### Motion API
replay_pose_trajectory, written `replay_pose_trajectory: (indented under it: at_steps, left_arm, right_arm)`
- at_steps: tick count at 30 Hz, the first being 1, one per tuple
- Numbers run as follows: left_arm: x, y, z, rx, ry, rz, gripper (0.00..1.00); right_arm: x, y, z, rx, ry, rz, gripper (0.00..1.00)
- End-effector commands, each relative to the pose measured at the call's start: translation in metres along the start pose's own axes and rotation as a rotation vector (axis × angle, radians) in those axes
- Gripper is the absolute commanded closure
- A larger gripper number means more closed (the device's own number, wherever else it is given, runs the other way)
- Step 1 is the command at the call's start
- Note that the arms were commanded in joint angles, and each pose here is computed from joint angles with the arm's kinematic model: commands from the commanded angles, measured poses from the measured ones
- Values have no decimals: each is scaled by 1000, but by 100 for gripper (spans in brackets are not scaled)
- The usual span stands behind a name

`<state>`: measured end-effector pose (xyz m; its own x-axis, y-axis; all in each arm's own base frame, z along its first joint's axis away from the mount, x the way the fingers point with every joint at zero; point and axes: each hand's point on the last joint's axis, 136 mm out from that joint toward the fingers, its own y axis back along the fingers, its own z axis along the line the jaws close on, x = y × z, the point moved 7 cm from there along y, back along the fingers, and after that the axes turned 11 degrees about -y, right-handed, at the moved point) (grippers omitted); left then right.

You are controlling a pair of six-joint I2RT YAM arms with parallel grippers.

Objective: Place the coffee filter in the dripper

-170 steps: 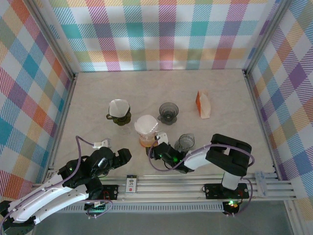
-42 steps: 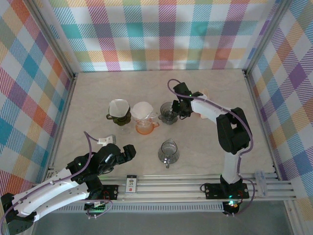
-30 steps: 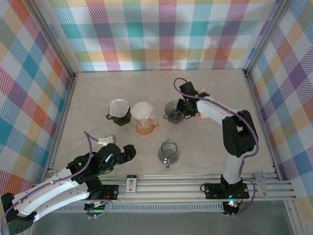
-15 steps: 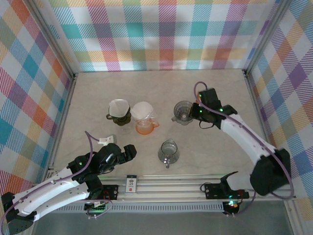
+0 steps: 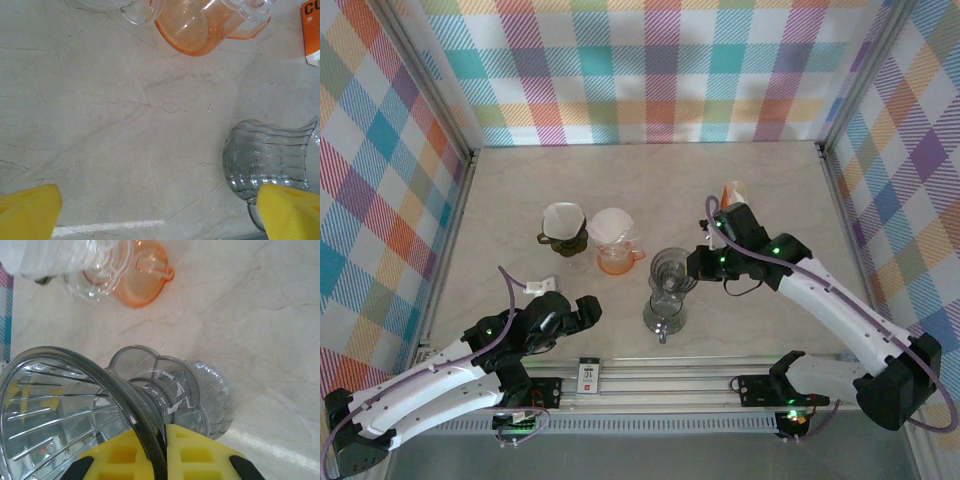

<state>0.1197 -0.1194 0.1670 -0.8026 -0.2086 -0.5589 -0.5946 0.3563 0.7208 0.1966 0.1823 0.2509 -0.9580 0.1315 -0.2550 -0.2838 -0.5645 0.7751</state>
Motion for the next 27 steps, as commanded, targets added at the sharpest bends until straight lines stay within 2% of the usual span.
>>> replay_pose_trajectory:
  at_steps: [1,7,24,27]
  left_arm:
    - [-7,4,-2,-1,19,-21,0]
    - [-7,4,-3,-11,11,-14,0]
    - [-6,5,-1,-6,20,-19,0]
    - [-6,5,-2,-3,19,-18,0]
  right_arm:
    - [7,-6,8,-24,20,59,100]
    - [12,-20,-1,37,37,90,100]
    - [22,-42,-10,70,27,126,100]
    - [24,-42,-10,76,29,128,95]
